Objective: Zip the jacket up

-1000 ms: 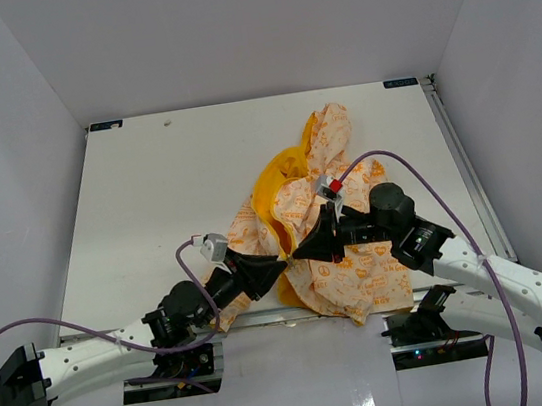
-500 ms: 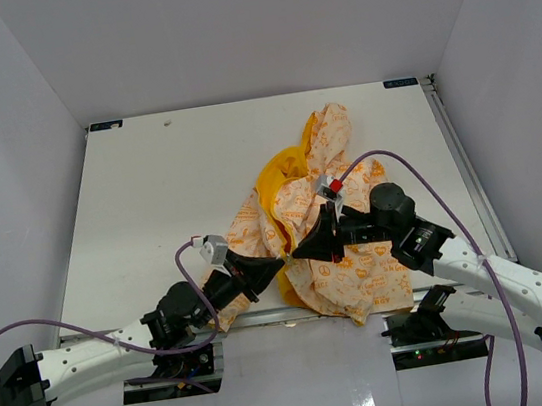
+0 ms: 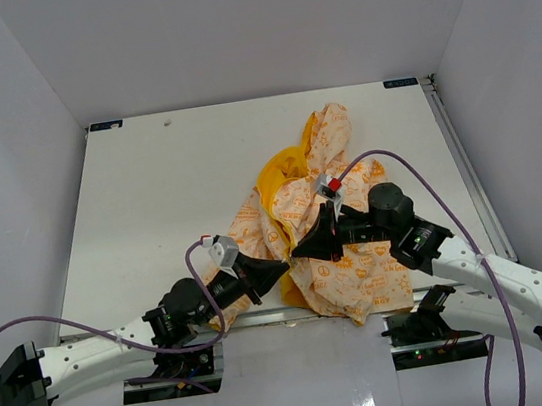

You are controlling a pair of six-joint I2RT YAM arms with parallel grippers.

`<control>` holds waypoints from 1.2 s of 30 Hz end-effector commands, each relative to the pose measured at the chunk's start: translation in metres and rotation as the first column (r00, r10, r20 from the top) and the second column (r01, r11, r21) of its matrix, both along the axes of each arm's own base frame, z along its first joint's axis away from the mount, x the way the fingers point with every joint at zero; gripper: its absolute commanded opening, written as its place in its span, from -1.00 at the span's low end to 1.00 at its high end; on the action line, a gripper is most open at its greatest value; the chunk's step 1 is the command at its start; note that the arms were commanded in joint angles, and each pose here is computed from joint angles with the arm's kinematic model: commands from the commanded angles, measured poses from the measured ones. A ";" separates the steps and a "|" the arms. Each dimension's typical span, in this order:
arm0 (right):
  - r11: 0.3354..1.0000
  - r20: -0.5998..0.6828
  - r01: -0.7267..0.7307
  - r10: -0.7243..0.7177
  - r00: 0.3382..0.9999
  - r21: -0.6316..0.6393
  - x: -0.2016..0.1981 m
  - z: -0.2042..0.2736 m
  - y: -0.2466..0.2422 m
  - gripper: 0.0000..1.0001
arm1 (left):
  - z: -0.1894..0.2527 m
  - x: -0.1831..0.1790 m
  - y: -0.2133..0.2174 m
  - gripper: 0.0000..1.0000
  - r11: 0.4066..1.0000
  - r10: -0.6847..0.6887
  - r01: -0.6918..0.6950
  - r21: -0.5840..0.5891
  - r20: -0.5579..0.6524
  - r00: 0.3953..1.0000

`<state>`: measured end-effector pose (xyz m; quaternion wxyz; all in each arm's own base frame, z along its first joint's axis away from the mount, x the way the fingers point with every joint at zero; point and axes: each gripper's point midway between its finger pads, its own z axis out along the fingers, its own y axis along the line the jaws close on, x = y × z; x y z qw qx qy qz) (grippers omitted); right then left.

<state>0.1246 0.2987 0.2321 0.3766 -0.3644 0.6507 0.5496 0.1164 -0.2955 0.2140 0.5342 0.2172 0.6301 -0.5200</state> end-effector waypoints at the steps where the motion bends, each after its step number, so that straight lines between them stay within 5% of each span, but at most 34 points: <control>1: 0.992 0.108 0.030 -0.043 0.993 0.119 0.013 0.042 0.005 -0.84 | -0.025 -0.019 -0.007 -1.00 0.988 -0.116 0.117 0.105 -0.016 0.993; 16: 0.992 0.107 0.017 -0.031 0.994 0.122 0.013 0.049 0.007 -0.84 | -0.051 -0.016 -0.016 -1.00 0.961 -0.168 0.181 0.207 -0.081 0.982; 23: 0.998 0.073 0.026 -0.031 0.997 0.060 0.013 0.023 0.006 -0.85 | -0.045 0.007 -0.003 -1.00 0.980 -0.028 0.047 0.192 -0.100 0.995; 31: 0.998 0.058 0.037 -0.040 0.998 0.052 0.015 0.020 0.006 -0.84 | -0.035 0.010 0.004 -1.00 0.985 -0.031 0.048 0.164 -0.106 0.994; 36: 0.998 0.042 0.063 -0.063 0.997 -0.005 0.019 0.008 0.003 -0.43 | -0.031 0.017 0.013 -1.00 0.995 -0.001 0.017 0.102 -0.149 0.989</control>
